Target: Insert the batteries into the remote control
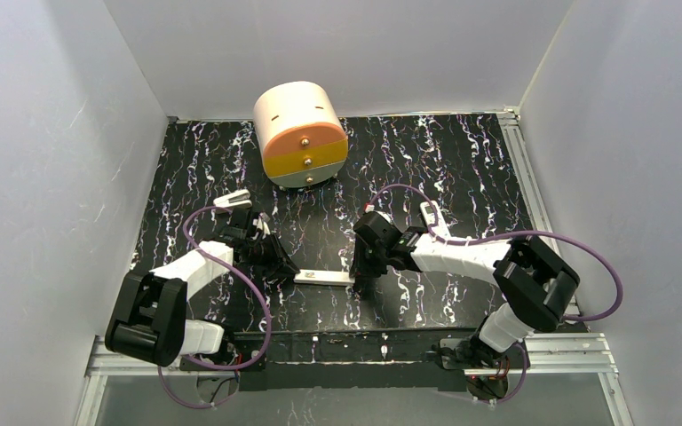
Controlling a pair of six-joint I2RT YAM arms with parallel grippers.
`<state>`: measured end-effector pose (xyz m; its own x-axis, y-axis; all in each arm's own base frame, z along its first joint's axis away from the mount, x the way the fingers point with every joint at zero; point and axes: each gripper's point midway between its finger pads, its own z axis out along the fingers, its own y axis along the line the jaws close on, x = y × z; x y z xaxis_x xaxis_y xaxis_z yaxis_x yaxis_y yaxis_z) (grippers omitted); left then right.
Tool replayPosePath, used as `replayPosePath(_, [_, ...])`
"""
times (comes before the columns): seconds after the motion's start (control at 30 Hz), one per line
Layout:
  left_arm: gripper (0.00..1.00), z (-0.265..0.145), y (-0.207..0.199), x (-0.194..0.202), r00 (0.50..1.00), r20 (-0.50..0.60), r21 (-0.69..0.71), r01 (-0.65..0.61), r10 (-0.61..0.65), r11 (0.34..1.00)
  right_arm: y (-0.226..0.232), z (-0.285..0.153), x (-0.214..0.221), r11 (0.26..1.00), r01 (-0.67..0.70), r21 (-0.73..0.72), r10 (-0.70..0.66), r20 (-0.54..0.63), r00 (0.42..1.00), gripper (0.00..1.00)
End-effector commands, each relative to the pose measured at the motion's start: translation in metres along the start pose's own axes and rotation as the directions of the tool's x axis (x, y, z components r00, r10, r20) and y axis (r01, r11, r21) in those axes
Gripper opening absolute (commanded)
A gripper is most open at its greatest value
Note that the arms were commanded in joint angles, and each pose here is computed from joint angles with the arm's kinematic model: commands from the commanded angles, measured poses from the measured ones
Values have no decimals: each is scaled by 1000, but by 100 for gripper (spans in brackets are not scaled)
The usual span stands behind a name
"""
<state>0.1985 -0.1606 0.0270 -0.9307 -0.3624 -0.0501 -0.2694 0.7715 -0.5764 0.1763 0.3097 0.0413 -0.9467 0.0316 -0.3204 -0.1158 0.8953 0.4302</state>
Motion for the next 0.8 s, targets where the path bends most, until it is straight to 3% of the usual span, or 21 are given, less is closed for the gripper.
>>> replayPosePath(0.0, [16,4,59,40,993,-100,-224,33,-57,974,-2,-6,-1,999,14,30,-15,3,1000,26])
replayPosePath(0.77, [11,11,55,47,988,-119,-175,75,-97,982,18,22,30,982,-164,-96,154,-108,982,16])
